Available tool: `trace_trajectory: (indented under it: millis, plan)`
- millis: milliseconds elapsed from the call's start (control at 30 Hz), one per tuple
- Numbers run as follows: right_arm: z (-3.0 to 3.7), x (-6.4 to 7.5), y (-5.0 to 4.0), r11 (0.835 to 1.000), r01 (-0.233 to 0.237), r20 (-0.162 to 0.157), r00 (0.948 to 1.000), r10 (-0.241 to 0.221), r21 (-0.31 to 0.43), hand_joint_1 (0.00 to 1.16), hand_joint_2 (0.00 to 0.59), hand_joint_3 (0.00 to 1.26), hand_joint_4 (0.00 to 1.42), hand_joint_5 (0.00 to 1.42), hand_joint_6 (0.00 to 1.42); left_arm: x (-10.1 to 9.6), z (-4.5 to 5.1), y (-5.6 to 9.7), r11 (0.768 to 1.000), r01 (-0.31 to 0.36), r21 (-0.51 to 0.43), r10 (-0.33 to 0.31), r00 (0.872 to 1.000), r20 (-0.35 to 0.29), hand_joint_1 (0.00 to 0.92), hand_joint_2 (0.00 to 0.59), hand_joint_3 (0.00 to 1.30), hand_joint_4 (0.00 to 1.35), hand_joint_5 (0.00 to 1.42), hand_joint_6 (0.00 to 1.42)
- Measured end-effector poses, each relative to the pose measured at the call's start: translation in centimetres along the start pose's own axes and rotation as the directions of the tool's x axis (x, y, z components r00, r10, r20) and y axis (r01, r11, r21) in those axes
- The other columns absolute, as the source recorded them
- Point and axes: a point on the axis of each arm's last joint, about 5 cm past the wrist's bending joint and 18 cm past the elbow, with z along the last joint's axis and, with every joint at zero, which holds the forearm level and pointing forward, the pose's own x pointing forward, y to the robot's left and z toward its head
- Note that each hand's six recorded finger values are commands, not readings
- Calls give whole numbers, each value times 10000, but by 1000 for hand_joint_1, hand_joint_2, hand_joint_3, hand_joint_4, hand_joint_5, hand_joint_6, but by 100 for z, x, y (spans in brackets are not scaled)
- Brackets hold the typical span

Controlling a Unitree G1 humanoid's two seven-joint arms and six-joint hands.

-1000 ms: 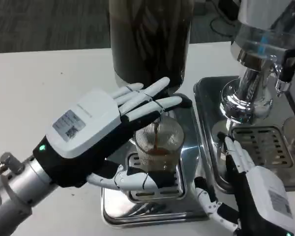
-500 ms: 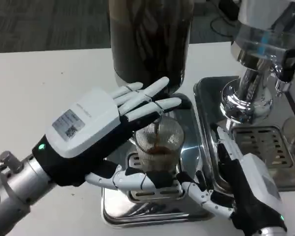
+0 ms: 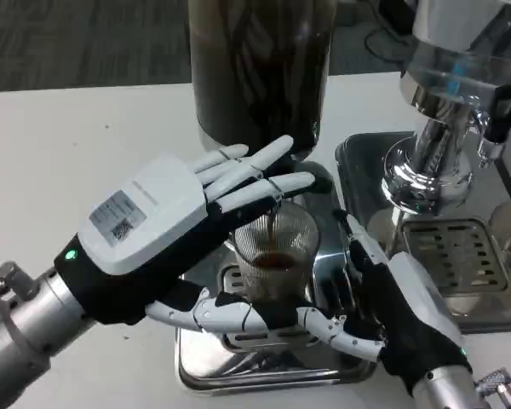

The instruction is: Grasp the cup under the faucet to collect the drink, then remove the cup.

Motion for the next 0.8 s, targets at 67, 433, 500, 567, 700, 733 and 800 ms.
trace_trajectory:
  millis: [67,433,500,567,700,733,800]
  plan:
    - [8,29,-6,9999,-68,55,10000,67,133,579,209,0,0,0,68,0,4,0,10000,-5,-2,5,10000,-24,0,181,205,16,206,156]
    - [-20,133,39,9943,-297,94,9995,289,1026,593,204,0,0,0,72,-5,22,3,10000,-33,15,33,9999,-134,0,180,211,16,205,156]
    - [-34,146,46,9935,-330,107,9994,320,1087,595,203,0,0,0,75,-10,26,2,10000,-41,15,41,9998,-190,0,180,212,16,205,156]
    - [-39,154,51,9920,-345,123,9994,333,1212,596,203,0,0,0,77,-13,30,3,10000,-49,19,50,9997,-223,0,180,213,16,205,156]
    - [-62,157,63,9869,-294,190,9995,268,1586,599,203,0,0,0,79,-21,44,3,10000,-70,21,70,9995,-321,0,180,214,16,205,156]
    - [-66,159,67,9860,-309,220,9994,276,1640,600,203,0,0,0,79,-27,48,3,10000,-75,19,75,9994,-349,0,180,214,16,205,156]
    - [-68,168,70,9856,-327,236,9993,292,1659,602,204,0,0,0,80,-35,52,2,10000,-81,16,82,9992,-397,0,180,214,16,205,156]
